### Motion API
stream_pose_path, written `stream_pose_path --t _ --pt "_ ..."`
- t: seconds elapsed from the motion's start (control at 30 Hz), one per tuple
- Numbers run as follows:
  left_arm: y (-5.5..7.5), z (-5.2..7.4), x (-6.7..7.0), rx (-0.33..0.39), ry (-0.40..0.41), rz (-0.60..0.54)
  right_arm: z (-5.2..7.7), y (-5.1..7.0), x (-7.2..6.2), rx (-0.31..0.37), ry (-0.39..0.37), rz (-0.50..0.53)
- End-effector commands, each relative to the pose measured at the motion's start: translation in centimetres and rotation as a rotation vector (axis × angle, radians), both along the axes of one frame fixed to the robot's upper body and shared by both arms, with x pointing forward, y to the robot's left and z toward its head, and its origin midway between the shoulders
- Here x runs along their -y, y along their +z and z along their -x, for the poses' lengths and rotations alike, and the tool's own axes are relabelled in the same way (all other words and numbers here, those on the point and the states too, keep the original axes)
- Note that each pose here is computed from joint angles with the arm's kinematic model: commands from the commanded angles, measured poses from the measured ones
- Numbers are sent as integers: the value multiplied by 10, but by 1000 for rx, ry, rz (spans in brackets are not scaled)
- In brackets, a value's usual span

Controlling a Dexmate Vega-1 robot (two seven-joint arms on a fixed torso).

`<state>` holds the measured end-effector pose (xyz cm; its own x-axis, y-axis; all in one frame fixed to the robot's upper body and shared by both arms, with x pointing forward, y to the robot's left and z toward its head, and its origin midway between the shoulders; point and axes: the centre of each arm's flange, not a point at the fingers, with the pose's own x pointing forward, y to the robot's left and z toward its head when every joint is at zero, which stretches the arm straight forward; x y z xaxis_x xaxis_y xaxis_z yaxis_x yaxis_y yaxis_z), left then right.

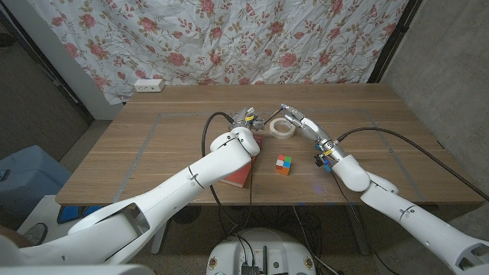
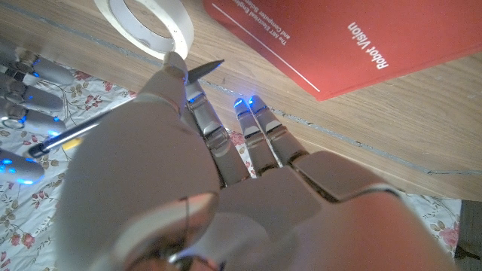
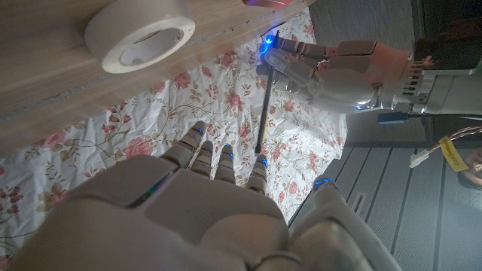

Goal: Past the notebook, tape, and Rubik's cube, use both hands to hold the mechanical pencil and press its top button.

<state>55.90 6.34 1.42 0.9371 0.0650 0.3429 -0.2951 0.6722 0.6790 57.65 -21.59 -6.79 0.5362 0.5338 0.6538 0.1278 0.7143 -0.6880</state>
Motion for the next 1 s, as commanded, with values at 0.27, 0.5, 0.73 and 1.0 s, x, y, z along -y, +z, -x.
stream_pose_path --t 0.27,0.5,0.73,1.0 --pt "-1 1 2 10 -5 -5 2 -3 -4 -9 29 -7" --pt "-2 2 1 12 -3 -4 2 -4 -6 -10 35 -7" --pt "-2 2 0 14 -5 -5 2 -4 -7 -9 33 -10" --pt "-4 2 0 10 -2 -2 4 -1 -5 -1 32 -19"
